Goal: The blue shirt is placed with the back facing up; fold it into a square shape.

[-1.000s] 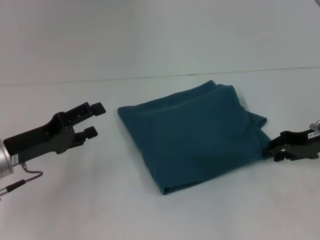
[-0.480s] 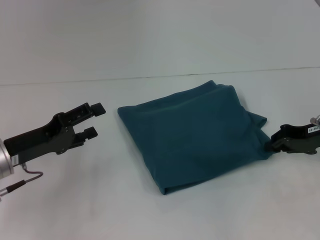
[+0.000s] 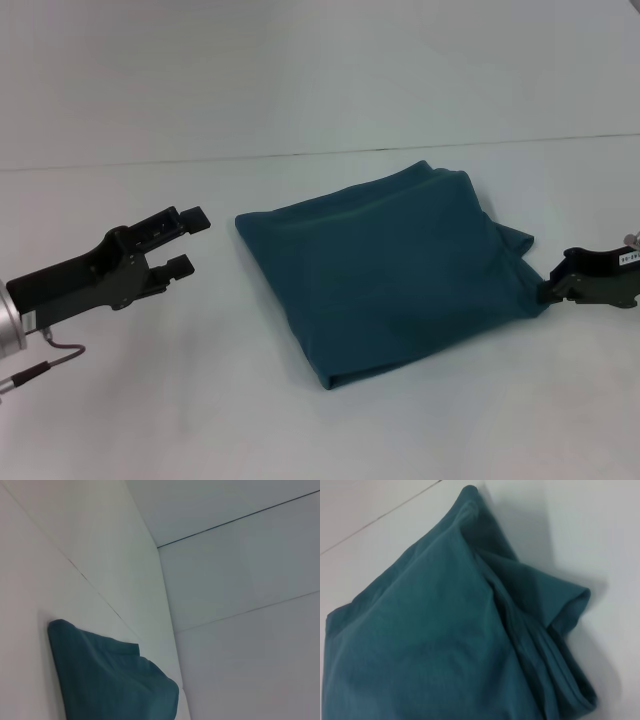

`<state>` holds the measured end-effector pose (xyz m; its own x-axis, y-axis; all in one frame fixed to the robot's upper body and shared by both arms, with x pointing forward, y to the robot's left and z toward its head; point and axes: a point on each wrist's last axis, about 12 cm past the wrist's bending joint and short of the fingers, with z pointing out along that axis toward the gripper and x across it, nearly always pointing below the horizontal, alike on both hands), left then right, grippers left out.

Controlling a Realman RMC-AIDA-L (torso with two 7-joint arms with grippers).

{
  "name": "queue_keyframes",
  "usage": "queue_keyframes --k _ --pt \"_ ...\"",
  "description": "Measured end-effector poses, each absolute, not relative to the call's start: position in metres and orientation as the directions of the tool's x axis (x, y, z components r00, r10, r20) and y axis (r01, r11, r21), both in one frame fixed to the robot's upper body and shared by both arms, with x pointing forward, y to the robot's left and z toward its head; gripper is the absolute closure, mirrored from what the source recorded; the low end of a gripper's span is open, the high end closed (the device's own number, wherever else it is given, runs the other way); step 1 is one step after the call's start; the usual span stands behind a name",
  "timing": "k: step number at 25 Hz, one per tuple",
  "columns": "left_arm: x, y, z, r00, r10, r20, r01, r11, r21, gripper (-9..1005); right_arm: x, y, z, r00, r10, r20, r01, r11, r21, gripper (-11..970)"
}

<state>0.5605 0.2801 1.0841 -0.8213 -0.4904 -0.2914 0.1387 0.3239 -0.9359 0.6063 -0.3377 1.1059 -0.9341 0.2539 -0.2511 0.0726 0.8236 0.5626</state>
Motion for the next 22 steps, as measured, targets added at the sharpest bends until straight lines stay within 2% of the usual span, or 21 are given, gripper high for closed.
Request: queue_keyframes --k 10,22 --pt "0.56 0.281 1.083 -0.821 -0.493 -0.29 0.136 0.324 -0.936 69 0.613 -0.35 1.122 -0.898 0.289 -0.331 0.064 0.83 0.554 934" --pt "0.56 0.28 1.084 -0.821 -0.492 -0.289 0.138 0.322 -0.937 71 0.622 -0.331 1.106 -0.914 0.235 -0.33 0.049 0.873 0.486 936"
